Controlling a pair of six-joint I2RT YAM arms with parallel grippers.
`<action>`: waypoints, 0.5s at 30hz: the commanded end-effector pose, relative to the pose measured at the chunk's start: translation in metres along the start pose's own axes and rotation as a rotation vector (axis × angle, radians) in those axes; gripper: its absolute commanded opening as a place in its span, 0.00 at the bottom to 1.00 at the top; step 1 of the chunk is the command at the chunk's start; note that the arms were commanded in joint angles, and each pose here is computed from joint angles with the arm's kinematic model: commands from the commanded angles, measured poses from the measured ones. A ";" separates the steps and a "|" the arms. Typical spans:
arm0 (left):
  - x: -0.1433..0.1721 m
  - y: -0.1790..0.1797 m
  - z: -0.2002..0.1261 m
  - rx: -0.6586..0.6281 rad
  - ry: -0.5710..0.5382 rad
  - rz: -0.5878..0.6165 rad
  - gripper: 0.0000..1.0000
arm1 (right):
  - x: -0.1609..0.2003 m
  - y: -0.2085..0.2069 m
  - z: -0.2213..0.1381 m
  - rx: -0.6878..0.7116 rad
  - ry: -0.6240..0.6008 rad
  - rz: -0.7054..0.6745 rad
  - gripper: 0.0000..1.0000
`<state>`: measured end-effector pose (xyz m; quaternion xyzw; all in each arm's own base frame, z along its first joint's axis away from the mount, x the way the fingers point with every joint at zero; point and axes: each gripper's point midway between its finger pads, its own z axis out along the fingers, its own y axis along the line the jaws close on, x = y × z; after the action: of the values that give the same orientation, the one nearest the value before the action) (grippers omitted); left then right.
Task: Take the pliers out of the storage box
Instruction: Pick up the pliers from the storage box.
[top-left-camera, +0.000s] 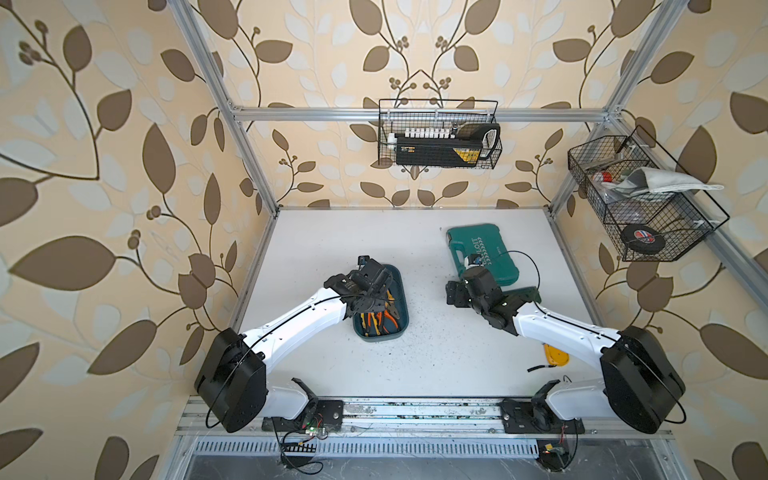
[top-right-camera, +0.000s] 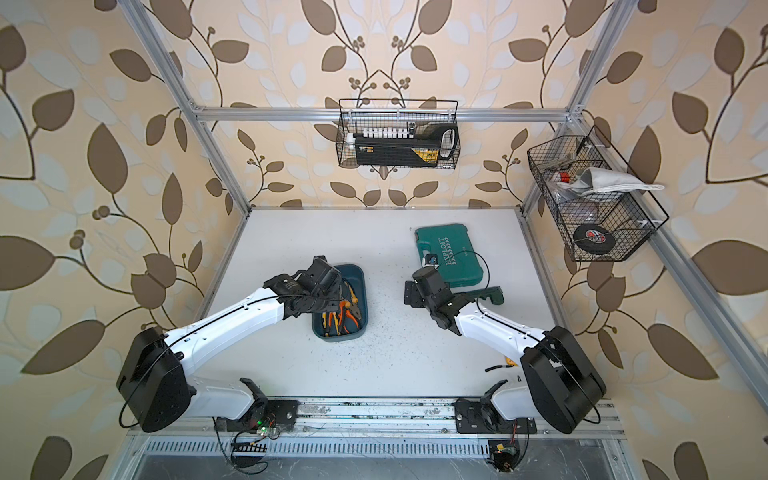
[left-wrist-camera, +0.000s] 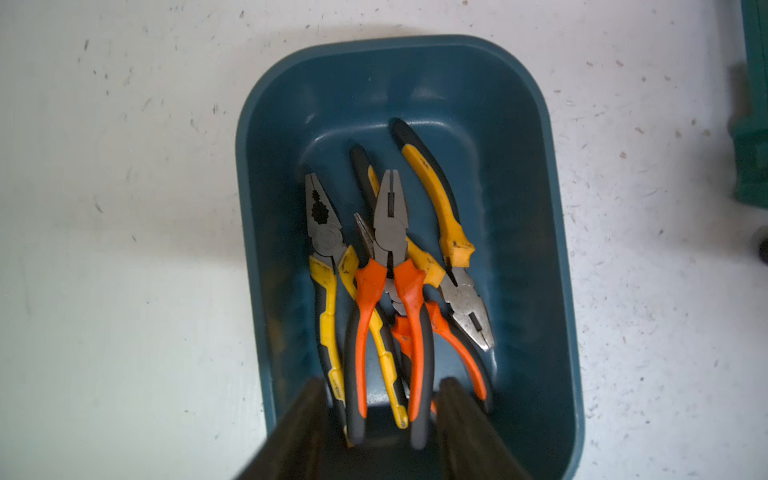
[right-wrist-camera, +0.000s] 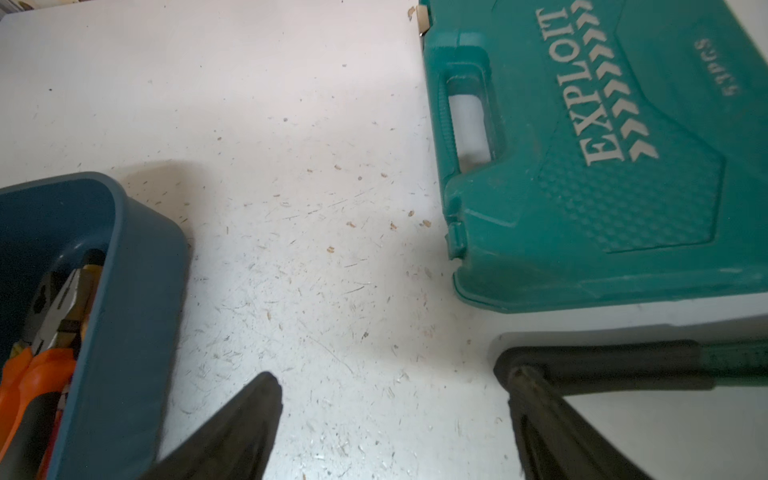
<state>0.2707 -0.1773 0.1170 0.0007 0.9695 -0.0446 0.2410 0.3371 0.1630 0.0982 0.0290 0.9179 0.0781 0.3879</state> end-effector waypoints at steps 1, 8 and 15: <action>-0.005 0.000 0.009 -0.037 0.004 0.038 0.28 | 0.002 0.009 0.005 -0.028 0.041 0.023 0.88; 0.010 0.004 0.043 -0.113 0.087 0.083 0.32 | 0.005 0.011 0.006 -0.046 0.057 0.030 0.88; 0.022 0.006 0.068 -0.151 0.138 0.100 0.29 | 0.007 0.014 0.008 -0.058 0.070 0.032 0.88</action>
<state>0.2717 -0.1741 0.0426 0.0308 0.9860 0.0383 0.1592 0.3318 0.1738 0.0842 0.0243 0.9287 0.1018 0.3558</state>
